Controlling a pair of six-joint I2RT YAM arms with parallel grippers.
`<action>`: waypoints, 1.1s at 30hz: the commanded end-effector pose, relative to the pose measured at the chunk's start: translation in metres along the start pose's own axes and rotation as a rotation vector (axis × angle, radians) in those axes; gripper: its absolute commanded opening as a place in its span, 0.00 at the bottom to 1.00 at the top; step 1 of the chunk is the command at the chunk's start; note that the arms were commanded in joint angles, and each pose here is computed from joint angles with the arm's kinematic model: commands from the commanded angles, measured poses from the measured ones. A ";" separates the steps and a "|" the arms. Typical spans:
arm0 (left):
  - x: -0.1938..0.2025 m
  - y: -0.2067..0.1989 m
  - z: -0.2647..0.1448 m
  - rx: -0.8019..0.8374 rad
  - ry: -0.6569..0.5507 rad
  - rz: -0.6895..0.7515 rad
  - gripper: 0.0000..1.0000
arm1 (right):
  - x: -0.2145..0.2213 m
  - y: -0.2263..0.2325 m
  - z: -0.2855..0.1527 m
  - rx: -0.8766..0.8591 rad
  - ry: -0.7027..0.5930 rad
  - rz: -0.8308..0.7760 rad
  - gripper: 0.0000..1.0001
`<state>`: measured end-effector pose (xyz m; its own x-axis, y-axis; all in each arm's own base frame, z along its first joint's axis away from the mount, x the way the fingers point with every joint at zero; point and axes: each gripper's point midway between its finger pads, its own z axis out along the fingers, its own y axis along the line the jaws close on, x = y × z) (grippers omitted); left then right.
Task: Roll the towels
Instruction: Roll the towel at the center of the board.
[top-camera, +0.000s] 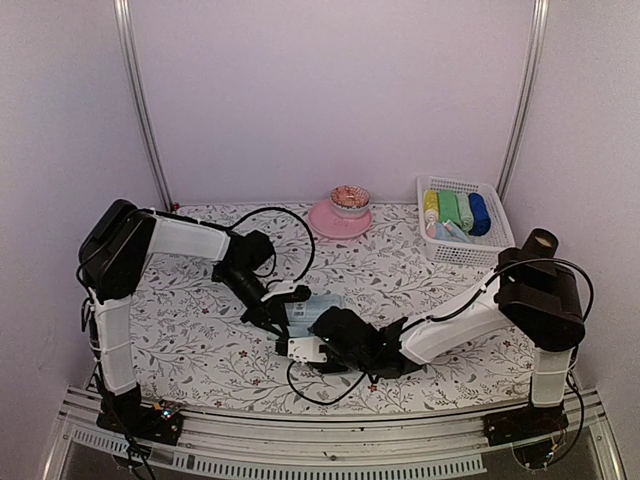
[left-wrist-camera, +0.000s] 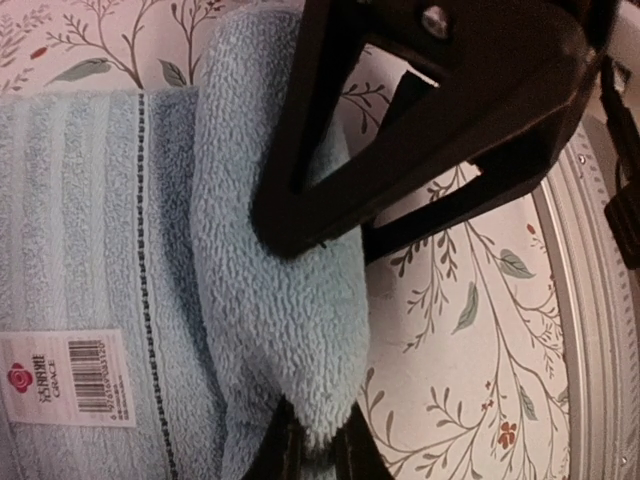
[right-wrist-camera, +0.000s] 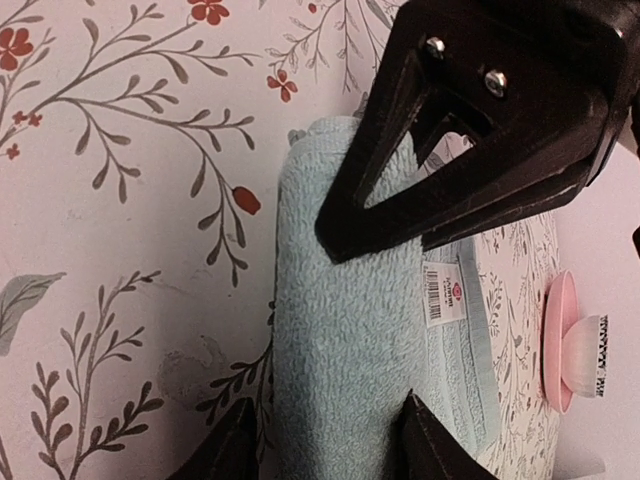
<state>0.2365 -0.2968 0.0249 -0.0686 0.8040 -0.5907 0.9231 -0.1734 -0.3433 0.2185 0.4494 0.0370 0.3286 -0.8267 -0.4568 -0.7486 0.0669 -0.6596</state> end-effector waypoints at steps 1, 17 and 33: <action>0.053 -0.018 0.016 0.083 0.174 -0.135 0.07 | 0.011 0.010 0.007 -0.025 0.064 -0.026 0.43; 0.032 -0.009 -0.023 -0.144 0.144 -0.021 0.44 | 0.013 0.017 0.007 -0.179 0.087 0.132 0.21; 0.005 -0.016 -0.094 -0.751 -0.115 0.288 0.95 | -0.001 0.024 0.004 -0.553 0.088 0.446 0.24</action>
<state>0.2391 -0.2346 0.0677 0.0881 0.7879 -0.6095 0.9852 0.0213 0.1699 0.2269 0.4612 0.0419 0.0236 -0.7997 -0.5999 -0.9575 0.1545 -0.2436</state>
